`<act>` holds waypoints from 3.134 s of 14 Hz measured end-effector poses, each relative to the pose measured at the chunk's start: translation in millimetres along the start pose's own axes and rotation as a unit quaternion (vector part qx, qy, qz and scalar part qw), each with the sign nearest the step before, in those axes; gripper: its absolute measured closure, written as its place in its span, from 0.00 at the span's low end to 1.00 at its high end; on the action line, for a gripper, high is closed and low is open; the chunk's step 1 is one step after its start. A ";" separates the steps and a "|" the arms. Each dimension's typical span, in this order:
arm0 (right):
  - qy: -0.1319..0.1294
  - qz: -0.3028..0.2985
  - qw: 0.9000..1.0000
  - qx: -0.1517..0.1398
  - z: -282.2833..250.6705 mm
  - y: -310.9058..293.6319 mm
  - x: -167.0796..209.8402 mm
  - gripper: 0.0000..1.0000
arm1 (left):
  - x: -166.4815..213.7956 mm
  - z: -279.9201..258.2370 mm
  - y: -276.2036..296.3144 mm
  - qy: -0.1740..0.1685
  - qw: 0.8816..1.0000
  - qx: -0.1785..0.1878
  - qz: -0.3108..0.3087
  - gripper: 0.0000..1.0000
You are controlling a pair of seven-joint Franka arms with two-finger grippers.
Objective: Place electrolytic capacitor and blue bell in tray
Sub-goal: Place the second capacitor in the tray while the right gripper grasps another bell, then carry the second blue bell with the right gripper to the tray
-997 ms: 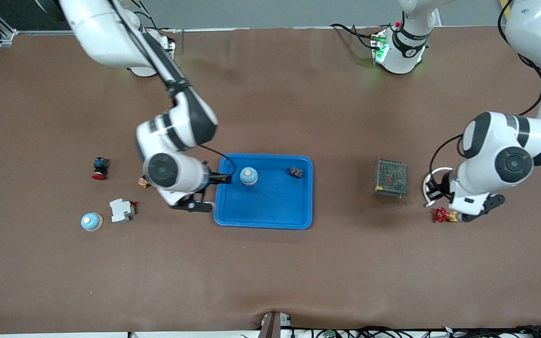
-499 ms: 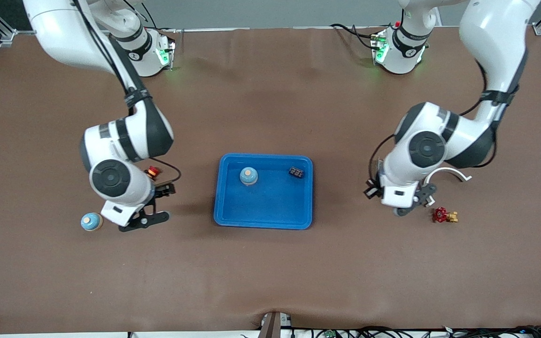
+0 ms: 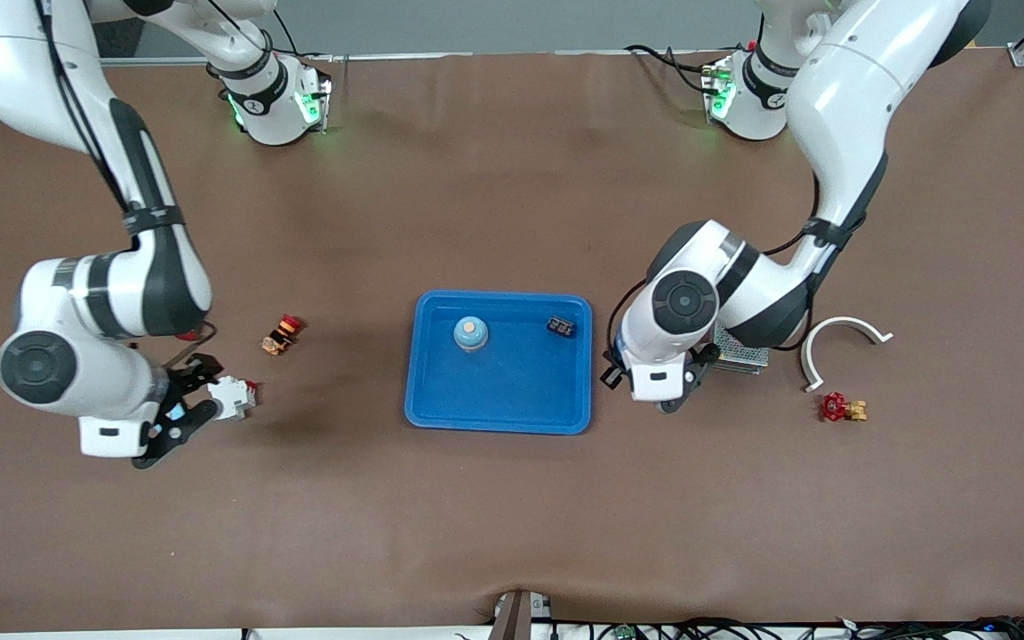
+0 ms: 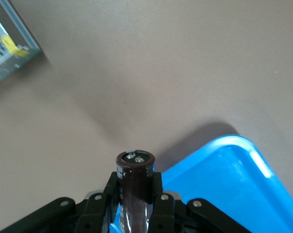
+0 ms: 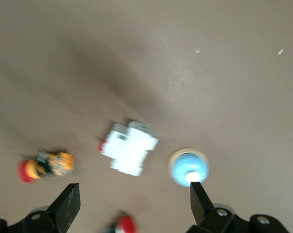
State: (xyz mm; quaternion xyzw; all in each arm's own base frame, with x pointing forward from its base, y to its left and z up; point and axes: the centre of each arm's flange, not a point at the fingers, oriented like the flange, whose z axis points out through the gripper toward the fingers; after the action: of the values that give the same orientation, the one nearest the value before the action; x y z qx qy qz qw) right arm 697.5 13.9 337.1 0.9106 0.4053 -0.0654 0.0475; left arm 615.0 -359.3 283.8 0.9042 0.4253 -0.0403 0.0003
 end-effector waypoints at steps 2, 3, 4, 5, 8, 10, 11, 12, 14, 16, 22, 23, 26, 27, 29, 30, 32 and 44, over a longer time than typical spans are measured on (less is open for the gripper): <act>0.019 -0.064 0.998 -0.015 18.2 31.6 -29.0 0.00 | -12.1 9.0 13.8 0.007 1.000 -0.005 -0.025 0.70; 0.025 -0.088 0.996 -0.019 29.2 42.5 -41.0 0.00 | -21.3 14.3 20.2 0.009 0.999 -0.011 -0.034 0.70; 0.026 -0.103 0.994 -0.019 40.4 49.2 -50.4 0.00 | -31.1 20.7 25.4 0.010 0.999 -0.019 -0.041 0.70; 0.027 -0.116 0.993 -0.019 50.0 52.4 -55.7 0.00 | -39.2 26.1 29.9 0.008 0.998 -0.029 -0.049 0.70; 0.037 -0.141 0.989 -0.028 80.5 49.2 -57.9 0.00 | -54.3 41.9 38.2 0.000 0.996 -0.052 -0.066 0.70; 0.045 -0.149 0.987 -0.034 100.9 41.2 -57.1 0.00 | -58.3 52.7 41.5 -0.001 0.996 -0.063 -0.071 0.70; 0.046 -0.156 0.986 -0.035 109.4 39.2 -57.5 0.00 | -60.0 58.7 42.6 -0.002 0.995 -0.067 -0.074 0.70; 0.048 -0.163 0.985 -0.037 116.7 40.0 -58.7 0.00 | -62.0 65.8 43.0 -0.003 0.995 -0.067 -0.077 0.70; 0.050 -0.168 0.984 -0.038 128.4 44.1 -62.8 0.00 | -62.7 80.4 42.2 0.001 0.995 -0.061 -0.079 0.70; 0.051 -0.166 0.984 -0.038 137.5 48.1 -67.8 0.00 | -62.0 89.1 41.5 0.004 0.995 -0.058 -0.079 0.70; 0.053 -0.167 0.984 -0.035 156.0 47.7 -67.3 0.00 | -56.7 83.5 45.4 0.006 0.995 -0.066 -0.077 0.35; 0.055 -0.167 0.984 -0.037 158.6 47.8 -66.5 0.00 | -55.1 80.1 46.9 0.007 0.995 -0.069 -0.076 0.24; 0.058 -0.166 0.984 -0.038 169.4 48.2 -66.6 0.00 | -44.7 59.4 49.1 0.017 0.995 -0.075 -0.062 0.00; 0.058 -0.165 0.984 -0.037 172.4 48.7 -67.5 0.00 | -38.6 48.9 47.7 0.022 0.996 -0.069 -0.052 0.00; 0.058 -0.163 0.984 -0.037 175.1 49.4 -68.7 0.00 | -21.2 22.1 43.6 0.034 0.997 -0.061 -0.030 0.00; 0.058 -0.163 0.984 -0.037 175.5 49.4 -68.8 0.00 | -8.7 5.2 40.3 0.040 0.997 -0.058 -0.018 0.00; 0.058 -0.164 0.984 -0.036 176.3 48.7 -68.1 0.00 | 17.9 -32.9 31.2 0.054 0.997 -0.055 0.015 0.00; 0.070 -0.152 0.985 -0.031 179.1 50.1 -69.0 0.31 | 152.4 -198.0 -62.8 0.095 0.969 -0.008 0.229 0.00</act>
State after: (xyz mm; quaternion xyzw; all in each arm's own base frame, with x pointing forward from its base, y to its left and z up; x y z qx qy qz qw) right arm 674.6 -94.9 172.9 0.8385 0.5436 0.0043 0.0371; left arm 677.9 -195.1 472.1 0.9772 0.2053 0.0499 -0.0234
